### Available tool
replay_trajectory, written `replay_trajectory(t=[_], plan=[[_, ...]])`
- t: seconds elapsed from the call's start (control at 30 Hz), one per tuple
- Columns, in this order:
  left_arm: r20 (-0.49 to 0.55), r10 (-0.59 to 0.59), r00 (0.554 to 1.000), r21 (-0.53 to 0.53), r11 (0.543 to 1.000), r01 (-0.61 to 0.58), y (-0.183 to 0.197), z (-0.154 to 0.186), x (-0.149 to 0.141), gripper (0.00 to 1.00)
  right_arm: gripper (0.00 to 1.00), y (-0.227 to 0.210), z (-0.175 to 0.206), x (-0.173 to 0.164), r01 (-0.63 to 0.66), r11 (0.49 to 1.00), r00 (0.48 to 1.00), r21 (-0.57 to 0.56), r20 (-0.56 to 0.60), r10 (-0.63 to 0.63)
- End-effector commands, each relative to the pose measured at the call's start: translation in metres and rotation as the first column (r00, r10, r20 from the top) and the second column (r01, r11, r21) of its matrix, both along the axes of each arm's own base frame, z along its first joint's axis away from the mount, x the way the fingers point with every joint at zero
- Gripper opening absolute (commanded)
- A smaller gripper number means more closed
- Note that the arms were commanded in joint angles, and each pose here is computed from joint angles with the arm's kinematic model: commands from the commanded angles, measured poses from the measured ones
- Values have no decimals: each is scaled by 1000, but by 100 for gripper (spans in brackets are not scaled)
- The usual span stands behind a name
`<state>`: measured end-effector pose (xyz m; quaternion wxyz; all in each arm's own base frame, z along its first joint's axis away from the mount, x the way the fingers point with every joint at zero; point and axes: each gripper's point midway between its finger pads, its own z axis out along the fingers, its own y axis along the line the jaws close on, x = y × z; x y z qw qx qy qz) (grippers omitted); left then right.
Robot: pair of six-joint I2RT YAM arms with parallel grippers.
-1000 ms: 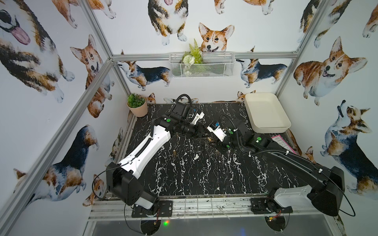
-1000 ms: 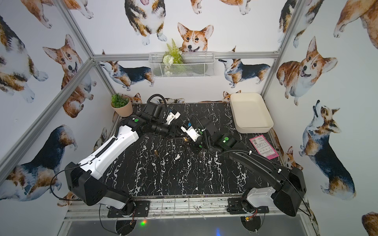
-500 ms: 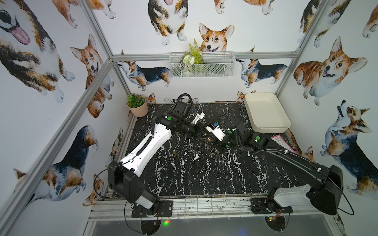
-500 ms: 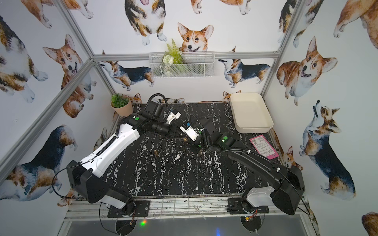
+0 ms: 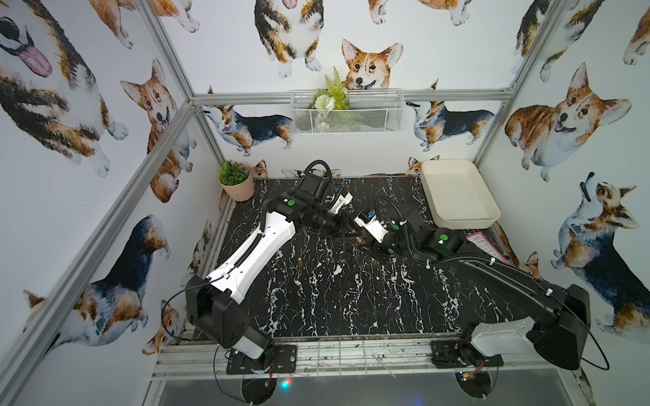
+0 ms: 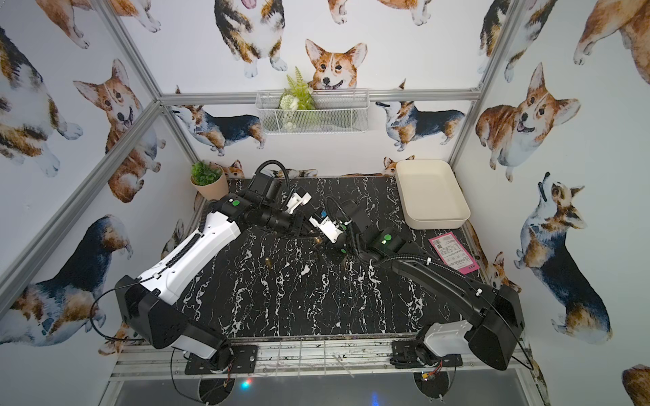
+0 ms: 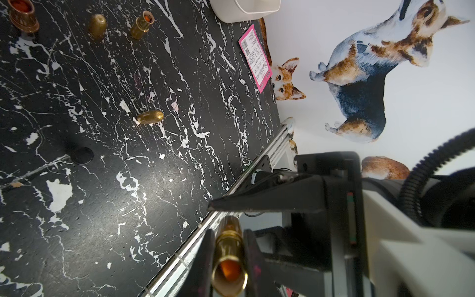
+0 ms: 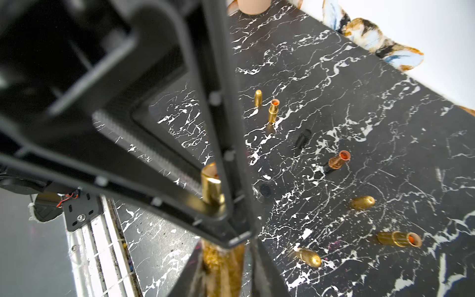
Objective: Open the lipstick cap
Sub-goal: Place the lipstick at the center of the board.
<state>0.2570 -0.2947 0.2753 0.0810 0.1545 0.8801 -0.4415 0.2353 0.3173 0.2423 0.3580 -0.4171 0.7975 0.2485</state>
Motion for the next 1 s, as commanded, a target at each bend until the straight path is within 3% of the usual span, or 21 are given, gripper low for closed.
replay_trajectory(t=[0.0, 0.27, 0.43, 0.57, 0.77, 0.97], plan=[[-10, 5, 1000, 2, 1000, -5, 4, 2, -1, 16, 41, -5, 3, 2, 13, 1000, 999, -6, 36, -13], [-1, 62, 998, -12, 998, -62, 20, 12, 15, 16, 45, -15, -2, -4, 28, 1000, 999, -7, 34, -28], [73, 153, 985, 180, 970, -164, 61, -9, 39, 16, 45, -30, 0, -7, 74, 997, 996, -7, 56, -74], [136, 197, 971, 368, 900, -234, 89, -49, 54, 16, 46, -43, 11, -7, 116, 993, 989, 6, 90, -116], [217, 270, 938, 480, 807, -343, 113, -91, 69, 16, 46, -52, 6, -5, 157, 987, 984, -25, 94, -154], [285, 270, 920, 583, 713, -390, 132, -122, 75, 16, 46, -55, 1, -4, 174, 984, 982, -38, 87, -170]])
